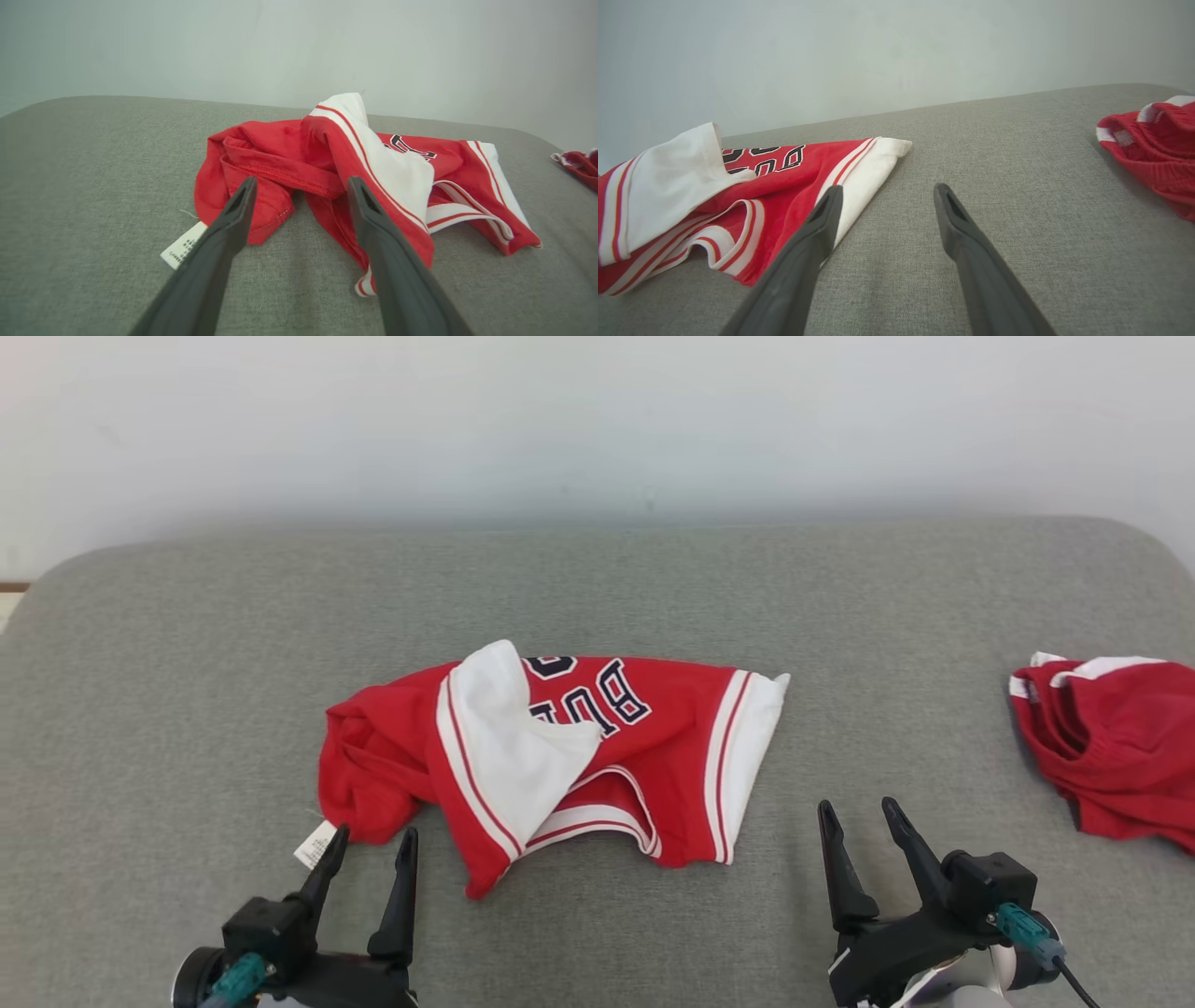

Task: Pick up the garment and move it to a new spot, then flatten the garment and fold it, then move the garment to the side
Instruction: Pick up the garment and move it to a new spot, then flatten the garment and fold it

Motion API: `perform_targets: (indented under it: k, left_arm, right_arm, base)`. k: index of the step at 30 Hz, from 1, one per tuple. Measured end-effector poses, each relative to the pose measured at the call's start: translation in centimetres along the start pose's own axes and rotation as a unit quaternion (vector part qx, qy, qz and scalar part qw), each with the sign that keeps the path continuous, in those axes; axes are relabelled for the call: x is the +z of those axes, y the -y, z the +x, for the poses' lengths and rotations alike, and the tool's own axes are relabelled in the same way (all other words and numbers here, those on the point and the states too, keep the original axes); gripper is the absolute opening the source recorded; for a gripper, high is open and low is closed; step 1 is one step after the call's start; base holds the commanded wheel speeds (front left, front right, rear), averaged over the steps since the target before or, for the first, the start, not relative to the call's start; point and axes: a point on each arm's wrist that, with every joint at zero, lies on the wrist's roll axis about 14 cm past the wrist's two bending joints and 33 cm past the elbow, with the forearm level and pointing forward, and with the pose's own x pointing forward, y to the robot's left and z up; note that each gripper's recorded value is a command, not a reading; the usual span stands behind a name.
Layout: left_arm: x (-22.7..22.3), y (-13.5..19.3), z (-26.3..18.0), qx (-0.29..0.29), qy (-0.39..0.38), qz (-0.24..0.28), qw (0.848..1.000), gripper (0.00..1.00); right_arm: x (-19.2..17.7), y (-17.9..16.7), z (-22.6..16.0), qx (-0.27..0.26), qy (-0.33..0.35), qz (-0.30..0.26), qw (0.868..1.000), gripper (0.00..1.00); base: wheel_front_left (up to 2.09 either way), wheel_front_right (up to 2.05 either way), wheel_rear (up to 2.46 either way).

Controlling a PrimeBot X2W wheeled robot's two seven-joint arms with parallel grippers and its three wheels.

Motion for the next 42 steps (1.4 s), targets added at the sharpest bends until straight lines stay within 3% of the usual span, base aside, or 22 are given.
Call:
perform_targets:
  k: [17, 34, 36, 37, 39, 42]
  left_arm:
    - [0.9, -7.8, -6.6, 0.127, 0.006, 0.029, 0.991, 1.0]
    - [0.6, -11.7, -10.4, 0.203, -0.003, 0.025, 0.979, 1.0]
    - [0.4, -11.8, -10.6, 0.207, -0.006, 0.023, 0.978, 1.0]
    - [0.3, -11.9, -10.6, 0.208, -0.008, 0.022, 0.978, 1.0]
    - [0.1, -12.0, -10.6, 0.21, -0.011, 0.022, 0.977, 1.0]
    - [0.0, -12.1, -10.5, 0.212, -0.013, 0.021, 0.977, 1.0]
  right_arm:
    - [-1.6, -4.8, 2.5, 0.076, -0.022, 0.002, 0.997, 1.0]
    - [-7.7, -5.7, 5.5, 0.102, -0.113, -0.024, 0.988, 1.0]
    - [-7.9, -5.8, 6.0, 0.104, -0.115, -0.024, 0.988, 0.47]
    - [-8.0, -5.8, 6.2, 0.104, -0.116, -0.024, 0.987, 0.47]
    - [-8.3, -5.5, 6.5, 0.104, -0.119, -0.028, 0.987, 0.0]
    - [-8.1, -4.5, 7.3, 0.103, -0.115, -0.041, 0.987, 0.0]
  base:
    - [0.0, 0.0, 0.0]
    - [0.0, 0.0, 0.0]
    - [0.0, 0.0, 0.0]
    - [0.0, 0.0, 0.0]
    - [0.0, 0.0, 0.0]
    - [0.0, 0.0, 0.0]
